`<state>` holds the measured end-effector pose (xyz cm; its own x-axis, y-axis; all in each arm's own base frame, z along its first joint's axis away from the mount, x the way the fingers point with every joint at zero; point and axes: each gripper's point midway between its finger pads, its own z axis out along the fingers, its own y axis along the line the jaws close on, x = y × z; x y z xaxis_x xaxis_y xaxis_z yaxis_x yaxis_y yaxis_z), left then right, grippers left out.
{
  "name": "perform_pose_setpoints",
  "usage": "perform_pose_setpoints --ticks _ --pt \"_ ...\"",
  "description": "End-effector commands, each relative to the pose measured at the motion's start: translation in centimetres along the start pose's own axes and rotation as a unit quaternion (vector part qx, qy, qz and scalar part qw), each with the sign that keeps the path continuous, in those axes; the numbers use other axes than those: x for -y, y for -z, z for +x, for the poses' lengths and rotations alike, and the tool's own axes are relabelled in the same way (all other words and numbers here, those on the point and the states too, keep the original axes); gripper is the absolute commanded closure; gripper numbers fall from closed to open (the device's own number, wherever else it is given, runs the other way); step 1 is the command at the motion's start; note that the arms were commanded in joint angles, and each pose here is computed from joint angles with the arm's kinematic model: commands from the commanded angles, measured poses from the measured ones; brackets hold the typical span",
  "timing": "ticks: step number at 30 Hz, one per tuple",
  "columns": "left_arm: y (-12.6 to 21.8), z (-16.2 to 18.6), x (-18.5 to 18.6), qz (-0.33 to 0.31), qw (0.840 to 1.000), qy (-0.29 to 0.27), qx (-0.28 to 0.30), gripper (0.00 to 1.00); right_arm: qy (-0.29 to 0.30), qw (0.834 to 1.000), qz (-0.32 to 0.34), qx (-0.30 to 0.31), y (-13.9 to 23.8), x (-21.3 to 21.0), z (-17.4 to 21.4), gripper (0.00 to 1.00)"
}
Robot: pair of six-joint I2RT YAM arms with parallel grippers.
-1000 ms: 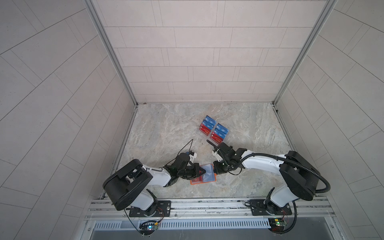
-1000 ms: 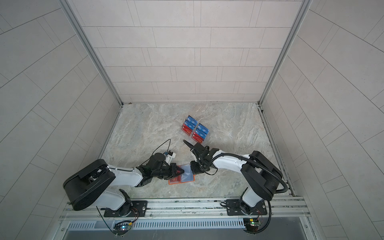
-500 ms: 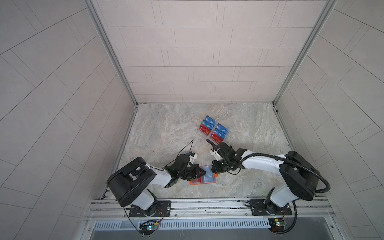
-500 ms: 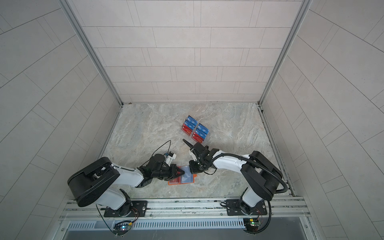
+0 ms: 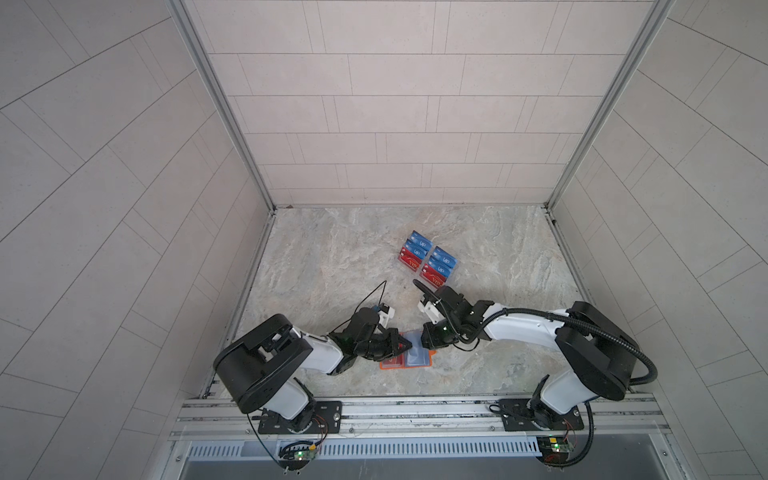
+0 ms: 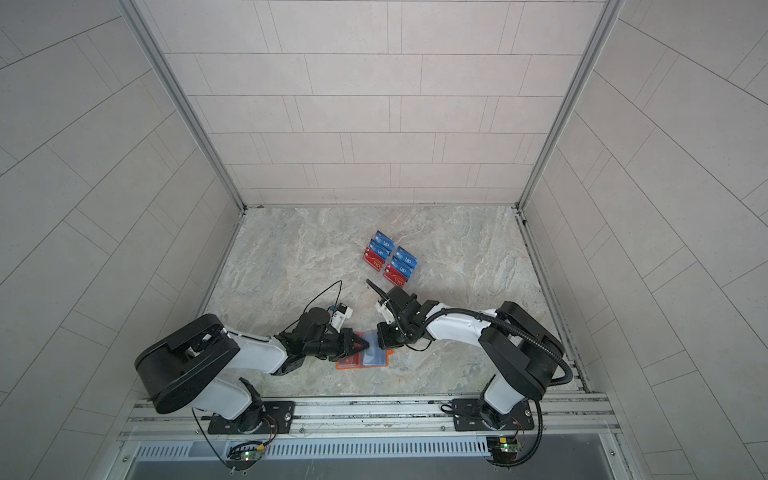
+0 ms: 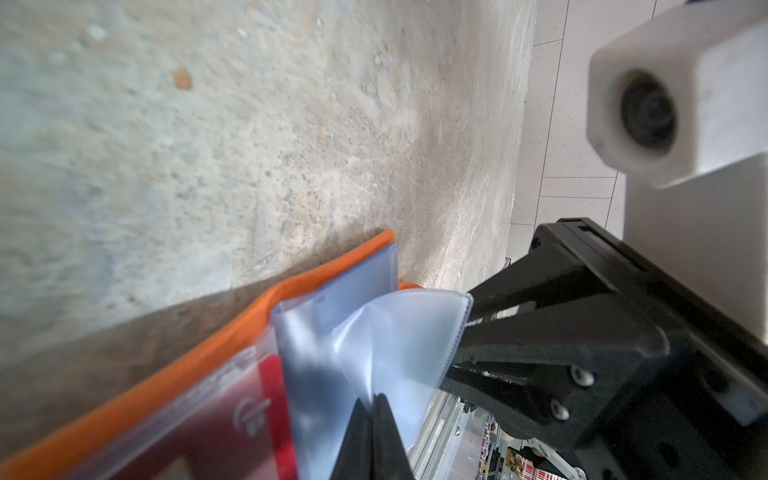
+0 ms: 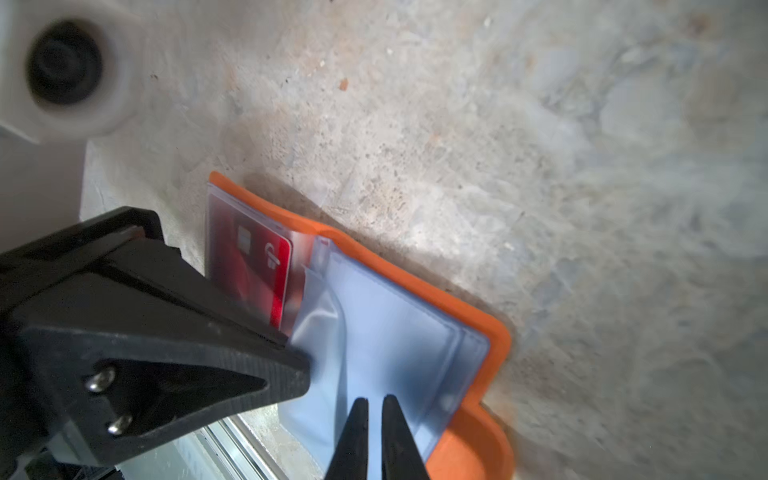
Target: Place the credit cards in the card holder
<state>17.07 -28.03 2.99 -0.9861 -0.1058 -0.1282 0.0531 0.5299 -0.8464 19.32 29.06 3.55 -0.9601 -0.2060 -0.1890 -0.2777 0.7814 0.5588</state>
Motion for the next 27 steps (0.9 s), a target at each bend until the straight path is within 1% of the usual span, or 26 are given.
perform_pose_setpoints --ticks 1,8,10,12,14,16,19,21,22,24,26,27 --pt "0.2 -0.3 0.7 0.014 1.0 -0.01 0.006 0.9 0.001 1.0 -0.019 -0.001 -0.3 -0.7 0.1 0.88" --pt "0.4 -0.4 1.3 0.013 1.0 -0.013 0.003 0.66 -0.001 0.999 -0.036 -0.003 -0.4 -1.2 0.3 0.88" --pt "0.6 -0.5 1.6 0.012 1.0 -0.016 0.003 0.57 -0.001 0.999 -0.04 -0.004 -0.5 -1.4 0.3 0.88" --pt "0.8 -0.5 1.6 0.004 1.0 -0.02 0.004 0.51 0.001 0.999 -0.042 -0.005 -0.5 -1.6 0.3 0.88" --pt "1.1 -0.5 1.6 -0.006 1.0 -0.025 0.004 0.42 0.005 0.999 -0.045 -0.005 -0.5 -1.9 0.2 0.88" --pt "1.4 -0.5 1.6 -0.017 0.999 -0.029 0.003 0.37 0.007 0.999 -0.047 -0.005 -0.5 -2.1 0.2 0.88" --pt "2.1 -0.3 1.4 -0.044 0.999 -0.031 -0.004 0.35 0.008 0.998 -0.058 -0.005 -0.6 -2.6 0.1 0.88" --pt "2.9 -0.3 1.2 -0.062 0.998 -0.033 0.002 0.35 0.011 0.998 -0.066 -0.006 -0.6 -3.1 0.0 0.88" --pt "3.4 -0.3 0.9 -0.078 0.996 -0.036 0.005 0.34 0.014 0.998 -0.068 -0.006 -0.6 -3.4 -0.1 0.88" --pt "4.6 -0.4 -0.2 -0.125 0.991 -0.039 0.01 0.33 0.018 0.997 -0.069 -0.007 -0.6 -3.9 -0.2 0.88" --pt "6.4 -0.5 -2.0 -0.188 0.982 -0.027 0.018 0.33 0.025 0.997 -0.07 0.001 -0.5 -4.4 -0.4 0.88" --pt "7.2 -0.7 -2.4 -0.202 0.979 -0.023 0.029 0.34 0.028 0.997 -0.073 0.004 -0.5 -4.9 -0.5 0.88"
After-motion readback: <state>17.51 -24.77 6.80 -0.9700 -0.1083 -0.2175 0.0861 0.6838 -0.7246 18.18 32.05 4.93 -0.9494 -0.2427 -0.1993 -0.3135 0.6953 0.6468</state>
